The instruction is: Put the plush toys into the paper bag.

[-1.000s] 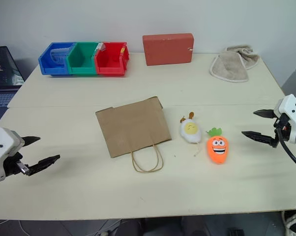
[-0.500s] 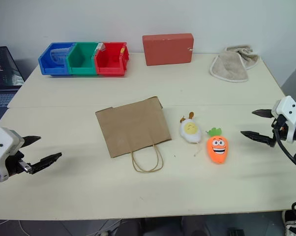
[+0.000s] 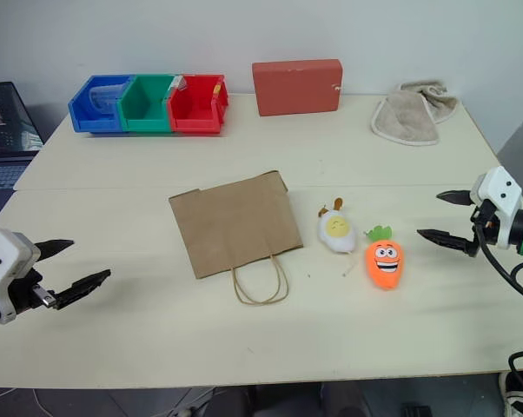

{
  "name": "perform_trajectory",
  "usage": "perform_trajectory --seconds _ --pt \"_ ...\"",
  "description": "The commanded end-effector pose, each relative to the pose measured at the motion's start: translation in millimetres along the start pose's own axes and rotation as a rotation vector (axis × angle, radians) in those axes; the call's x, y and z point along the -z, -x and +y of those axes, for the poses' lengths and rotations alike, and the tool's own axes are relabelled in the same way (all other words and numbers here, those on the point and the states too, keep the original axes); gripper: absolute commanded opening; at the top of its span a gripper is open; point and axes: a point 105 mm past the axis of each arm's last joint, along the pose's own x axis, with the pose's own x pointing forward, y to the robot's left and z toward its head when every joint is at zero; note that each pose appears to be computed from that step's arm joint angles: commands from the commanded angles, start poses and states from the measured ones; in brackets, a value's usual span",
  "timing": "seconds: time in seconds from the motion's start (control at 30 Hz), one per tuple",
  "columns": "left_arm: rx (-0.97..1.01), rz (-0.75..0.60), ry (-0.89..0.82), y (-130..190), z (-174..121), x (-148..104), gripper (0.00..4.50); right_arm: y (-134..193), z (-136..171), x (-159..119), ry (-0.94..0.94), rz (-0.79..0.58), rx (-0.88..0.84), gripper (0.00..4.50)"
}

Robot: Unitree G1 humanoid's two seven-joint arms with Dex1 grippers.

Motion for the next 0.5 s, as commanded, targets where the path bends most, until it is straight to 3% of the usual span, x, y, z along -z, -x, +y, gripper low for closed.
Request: perform_trajectory --seconds 0.03,0.2,0.5 --pt "-0.009 -0.023 -0.062 0.8 4.1 -9.2 4.38 3.5 -2.8 -14.8 0.040 -0.033 0.018 4.50" --pt "0.017 -0.054 -0.026 -1.0 1.7 -14.3 4.38 1.7 -1.3 -19.9 0.043 -0.047 0.018 4.50" --pt "0.440 -0.168 -0.253 -42.6 -77.2 -65.5 4.38 -5.1 24.2 -49.5 0.063 -0.104 -0.093 4.50"
